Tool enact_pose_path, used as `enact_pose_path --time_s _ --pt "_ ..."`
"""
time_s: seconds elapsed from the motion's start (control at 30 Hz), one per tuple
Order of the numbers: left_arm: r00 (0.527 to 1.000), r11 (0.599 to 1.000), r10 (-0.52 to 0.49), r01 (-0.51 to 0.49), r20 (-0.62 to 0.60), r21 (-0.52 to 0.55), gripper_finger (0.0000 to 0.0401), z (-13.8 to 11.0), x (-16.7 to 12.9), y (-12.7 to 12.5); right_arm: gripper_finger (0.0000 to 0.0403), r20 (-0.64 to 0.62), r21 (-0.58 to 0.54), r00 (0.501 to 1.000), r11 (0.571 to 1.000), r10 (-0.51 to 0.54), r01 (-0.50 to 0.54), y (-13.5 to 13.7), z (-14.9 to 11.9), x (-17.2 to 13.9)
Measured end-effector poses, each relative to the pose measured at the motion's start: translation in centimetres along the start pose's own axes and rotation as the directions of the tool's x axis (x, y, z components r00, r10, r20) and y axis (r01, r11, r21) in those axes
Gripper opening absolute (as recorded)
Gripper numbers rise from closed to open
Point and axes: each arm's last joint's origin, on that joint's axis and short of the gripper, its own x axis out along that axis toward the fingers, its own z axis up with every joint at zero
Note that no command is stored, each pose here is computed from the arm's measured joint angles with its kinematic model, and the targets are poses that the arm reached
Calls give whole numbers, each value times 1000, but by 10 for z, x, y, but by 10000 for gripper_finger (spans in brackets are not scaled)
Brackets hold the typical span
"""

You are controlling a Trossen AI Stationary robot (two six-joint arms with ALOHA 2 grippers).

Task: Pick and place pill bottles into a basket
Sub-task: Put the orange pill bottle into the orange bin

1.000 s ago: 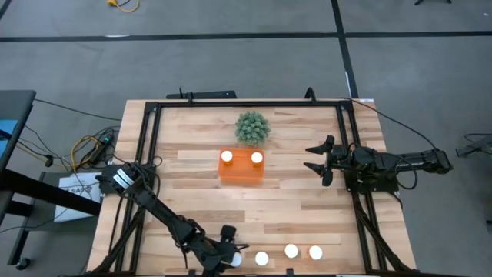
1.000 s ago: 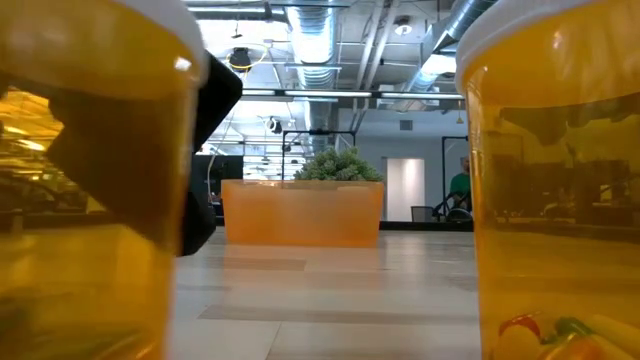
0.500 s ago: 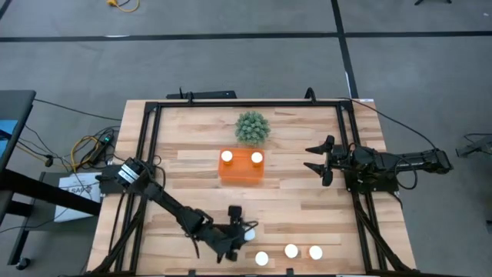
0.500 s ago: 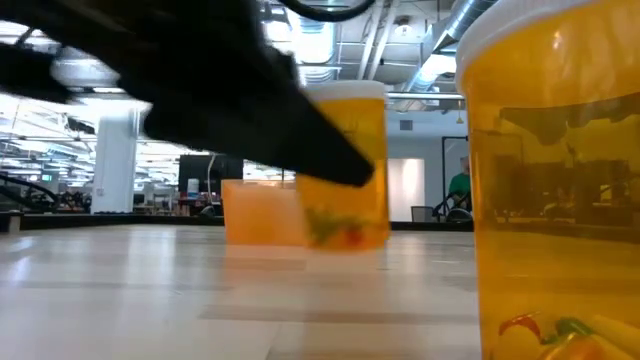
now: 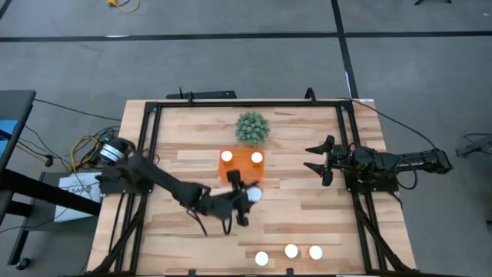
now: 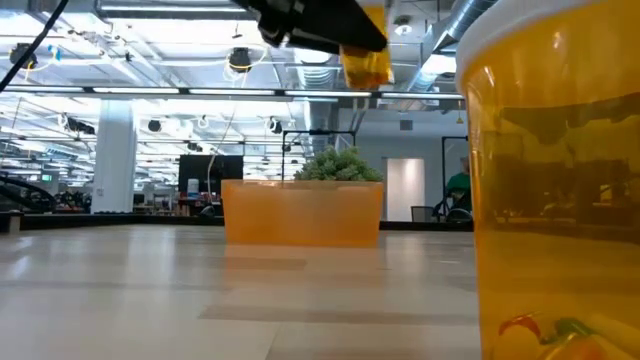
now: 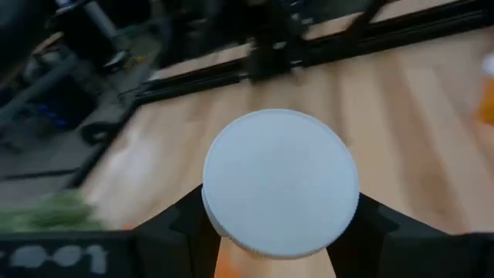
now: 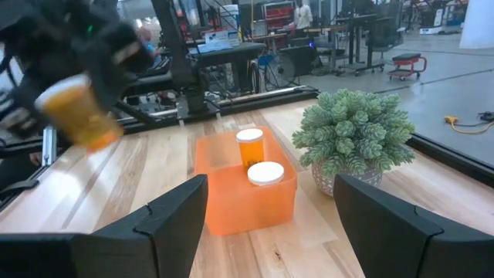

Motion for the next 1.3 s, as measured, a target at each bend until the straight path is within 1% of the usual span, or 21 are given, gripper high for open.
enact_pose_path --time_s 0.13,0.27,0.33,0.43,0.6,0.67,0.77,0.9,0.97,1.03,1.1,1.13,1.2,1.27,1.3 --pt "997 998 65 -65 -44 -5 170 11 -4 37 276 0 0 1000 1000 0 0 0 0 0" --pt "989 992 117 -120 -90 -27 170 15 -3 72 276 0 0 1000 1000 0 0 0 0 0" --pt "986 992 109 -116 -124 -55 170 13 0 88 276 0 0 1000 1000 0 0 0 0 0" --pt "979 991 70 -90 -193 -98 170 5 9 107 276 0 0 1000 1000 0 0 0 0 0" --pt "964 985 58 -98 -261 -143 170 -8 21 129 276 0 0 1000 1000 0 0 0 0 0" --pt "962 983 65 -108 -267 -150 170 -10 23 135 276 0 0 1000 1000 0 0 0 0 0" --pt "962 981 42 -92 -270 -172 170 -11 26 143 276 0 0 1000 1000 0 0 0 0 0" --pt "954 977 33 -93 -297 -190 170 -18 33 146 276 0 0 1000 1000 0 0 0 0 0" --pt "957 976 24 -85 -288 -200 170 -22 41 144 276 0 0 1000 1000 0 0 0 0 0" --pt "948 978 18 -83 -317 -191 170 -28 44 143 276 0 0 1000 1000 0 0 0 0 0" --pt "952 976 18 -82 -304 -200 170 -30 51 142 276 -1 0 1000 1000 0 0 0 0 0" --pt "943 976 14 -85 -331 -200 170 -34 51 142 276 1 0 1000 1000 2 -2 0 0 0" --pt "944 972 -2 -74 -329 -221 170 -38 58 139 276 -7 -1 1000 1000 0 0 0 -1 0" --pt "930 973 -8 -78 -367 -219 170 -46 62 136 276 -1 0 1000 1000 2 -2 0 0 0" --pt "931 971 -10 -78 -366 -224 170 -48 65 135 276 -2 0 1000 1000 0 0 0 0 1"
